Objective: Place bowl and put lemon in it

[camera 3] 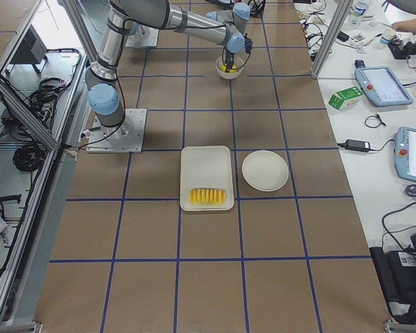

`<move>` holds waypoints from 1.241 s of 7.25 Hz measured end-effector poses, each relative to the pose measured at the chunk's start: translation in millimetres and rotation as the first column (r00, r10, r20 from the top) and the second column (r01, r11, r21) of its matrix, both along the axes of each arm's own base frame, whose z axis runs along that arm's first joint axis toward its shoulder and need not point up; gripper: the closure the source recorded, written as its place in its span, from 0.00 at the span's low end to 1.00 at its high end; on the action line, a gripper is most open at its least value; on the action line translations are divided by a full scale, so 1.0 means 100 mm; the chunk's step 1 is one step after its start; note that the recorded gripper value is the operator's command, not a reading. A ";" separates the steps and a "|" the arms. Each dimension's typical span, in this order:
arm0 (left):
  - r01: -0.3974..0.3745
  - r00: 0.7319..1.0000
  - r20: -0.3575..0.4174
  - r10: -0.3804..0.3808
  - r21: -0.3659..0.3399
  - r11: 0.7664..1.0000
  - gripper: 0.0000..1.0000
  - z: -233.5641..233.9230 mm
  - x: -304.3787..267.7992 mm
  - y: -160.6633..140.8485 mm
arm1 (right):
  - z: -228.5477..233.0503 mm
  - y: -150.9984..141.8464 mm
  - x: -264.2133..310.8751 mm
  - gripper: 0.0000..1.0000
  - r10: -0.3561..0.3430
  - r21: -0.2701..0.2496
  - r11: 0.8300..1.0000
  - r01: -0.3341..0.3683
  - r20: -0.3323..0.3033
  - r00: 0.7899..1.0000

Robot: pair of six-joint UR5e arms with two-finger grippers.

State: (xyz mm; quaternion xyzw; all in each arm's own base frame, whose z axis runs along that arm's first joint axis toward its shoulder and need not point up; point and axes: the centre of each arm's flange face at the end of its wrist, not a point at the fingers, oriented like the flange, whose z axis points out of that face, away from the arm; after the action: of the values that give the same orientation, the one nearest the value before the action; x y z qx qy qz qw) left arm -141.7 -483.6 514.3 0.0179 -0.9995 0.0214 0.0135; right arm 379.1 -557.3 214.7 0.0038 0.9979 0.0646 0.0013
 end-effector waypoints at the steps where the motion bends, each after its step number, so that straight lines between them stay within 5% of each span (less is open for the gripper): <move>1: -0.001 1.000 0.000 0.001 0.001 1.000 0.00 0.00 0.01 0.00 | 0.05 -0.02 0.00 0.00 -0.001 -0.019 1.000 0.001 0.005 1.000; 4: -0.002 1.000 0.000 0.002 0.001 1.000 0.00 -0.01 0.01 0.00 | 0.59 -0.04 -0.18 0.00 -0.028 -0.064 0.998 0.029 0.017 0.999; 6: -0.001 1.000 0.000 0.001 -0.004 1.000 0.00 0.00 0.01 -0.01 | 1.25 -0.12 -0.79 0.00 -0.112 -0.079 0.990 0.113 0.021 0.994; 9: -0.001 1.000 0.002 0.001 -0.004 1.000 0.00 0.00 0.01 -0.01 | 2.15 -0.11 -2.11 0.00 -0.289 -0.135 0.947 0.291 0.039 0.957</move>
State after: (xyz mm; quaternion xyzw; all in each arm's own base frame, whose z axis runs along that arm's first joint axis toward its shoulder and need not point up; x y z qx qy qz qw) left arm -140.2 -484.4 514.0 0.0185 -0.9995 0.0236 0.0128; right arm 168.1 -568.3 429.3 0.1497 0.9885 -0.0060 0.0205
